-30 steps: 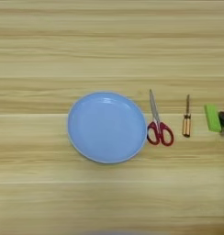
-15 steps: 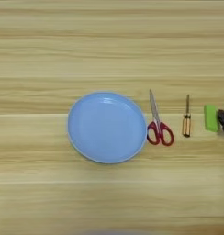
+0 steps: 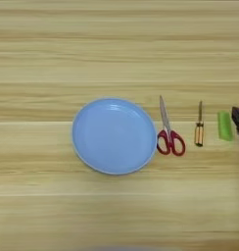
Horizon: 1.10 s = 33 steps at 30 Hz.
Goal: Move the objects on the table
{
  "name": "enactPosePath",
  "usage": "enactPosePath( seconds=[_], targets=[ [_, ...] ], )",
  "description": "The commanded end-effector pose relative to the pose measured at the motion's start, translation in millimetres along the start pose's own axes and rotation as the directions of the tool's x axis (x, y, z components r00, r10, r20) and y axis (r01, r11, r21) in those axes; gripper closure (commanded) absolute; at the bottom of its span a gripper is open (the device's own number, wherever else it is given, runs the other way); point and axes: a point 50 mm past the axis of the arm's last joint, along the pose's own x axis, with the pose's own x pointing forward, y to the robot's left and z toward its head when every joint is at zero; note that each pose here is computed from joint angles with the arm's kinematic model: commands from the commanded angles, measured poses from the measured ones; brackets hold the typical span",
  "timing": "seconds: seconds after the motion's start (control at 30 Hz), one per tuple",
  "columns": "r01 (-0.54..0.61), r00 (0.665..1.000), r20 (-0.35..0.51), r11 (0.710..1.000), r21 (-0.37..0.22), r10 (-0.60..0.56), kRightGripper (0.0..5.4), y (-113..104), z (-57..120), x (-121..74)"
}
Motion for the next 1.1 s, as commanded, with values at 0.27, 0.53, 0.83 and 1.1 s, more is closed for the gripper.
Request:
enactPosePath(
  seconds=[0.27,0.53,0.83,1.1],
  targets=[
    [-0.076,0.987,0.142,0.996,-0.039,0.081,0.04,18.3,34.1,-3.0],
    [-0.116,0.981,0.149,0.992,-0.043,0.121,0.04,29.7,33.2,-4.3],
    [-0.184,0.967,0.169,0.982,-0.054,0.190,0.04,49.0,34.6,-7.6],
    [-0.227,0.958,0.166,0.972,-0.055,0.233,0.04,63.6,32.3,-9.5]
  ],
)
